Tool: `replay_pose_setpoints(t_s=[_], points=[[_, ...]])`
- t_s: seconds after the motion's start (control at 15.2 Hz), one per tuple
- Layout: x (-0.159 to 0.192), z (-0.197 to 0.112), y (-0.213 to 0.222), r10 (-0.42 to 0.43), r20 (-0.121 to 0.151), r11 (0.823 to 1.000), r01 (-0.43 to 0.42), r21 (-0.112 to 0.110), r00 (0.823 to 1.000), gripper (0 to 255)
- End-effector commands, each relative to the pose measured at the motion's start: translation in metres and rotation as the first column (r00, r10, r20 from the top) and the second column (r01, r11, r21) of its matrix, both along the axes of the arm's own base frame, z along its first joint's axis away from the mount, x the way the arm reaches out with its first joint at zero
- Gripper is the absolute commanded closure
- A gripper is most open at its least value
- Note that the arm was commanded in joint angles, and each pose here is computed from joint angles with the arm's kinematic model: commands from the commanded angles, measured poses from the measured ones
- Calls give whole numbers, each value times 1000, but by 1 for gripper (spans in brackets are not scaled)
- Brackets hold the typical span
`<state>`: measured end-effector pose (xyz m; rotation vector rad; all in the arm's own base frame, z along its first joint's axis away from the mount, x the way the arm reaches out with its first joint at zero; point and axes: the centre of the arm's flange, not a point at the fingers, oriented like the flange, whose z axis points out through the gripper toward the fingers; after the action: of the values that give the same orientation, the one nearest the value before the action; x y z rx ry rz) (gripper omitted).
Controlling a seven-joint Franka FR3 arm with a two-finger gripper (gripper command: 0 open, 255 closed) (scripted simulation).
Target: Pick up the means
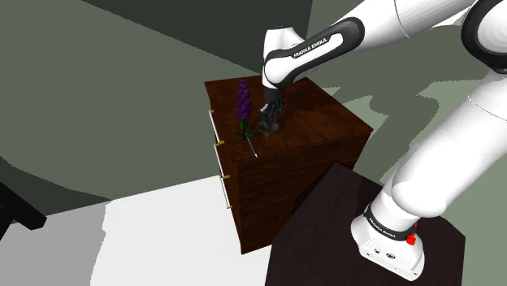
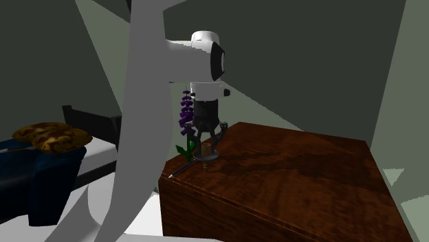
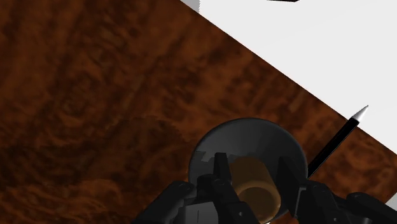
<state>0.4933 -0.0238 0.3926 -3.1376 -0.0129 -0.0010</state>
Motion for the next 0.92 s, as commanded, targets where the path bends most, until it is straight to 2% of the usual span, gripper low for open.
replay_pose_setpoints(t_s=[0.0, 0.46, 0.86], points=[[0, -1, 0, 0, 0, 1000, 0, 0, 1000, 255], [0, 0, 0, 0, 0, 1000, 0, 0, 1000, 255], [0, 32, 0, 0, 0, 1000, 0, 0, 1000, 255]])
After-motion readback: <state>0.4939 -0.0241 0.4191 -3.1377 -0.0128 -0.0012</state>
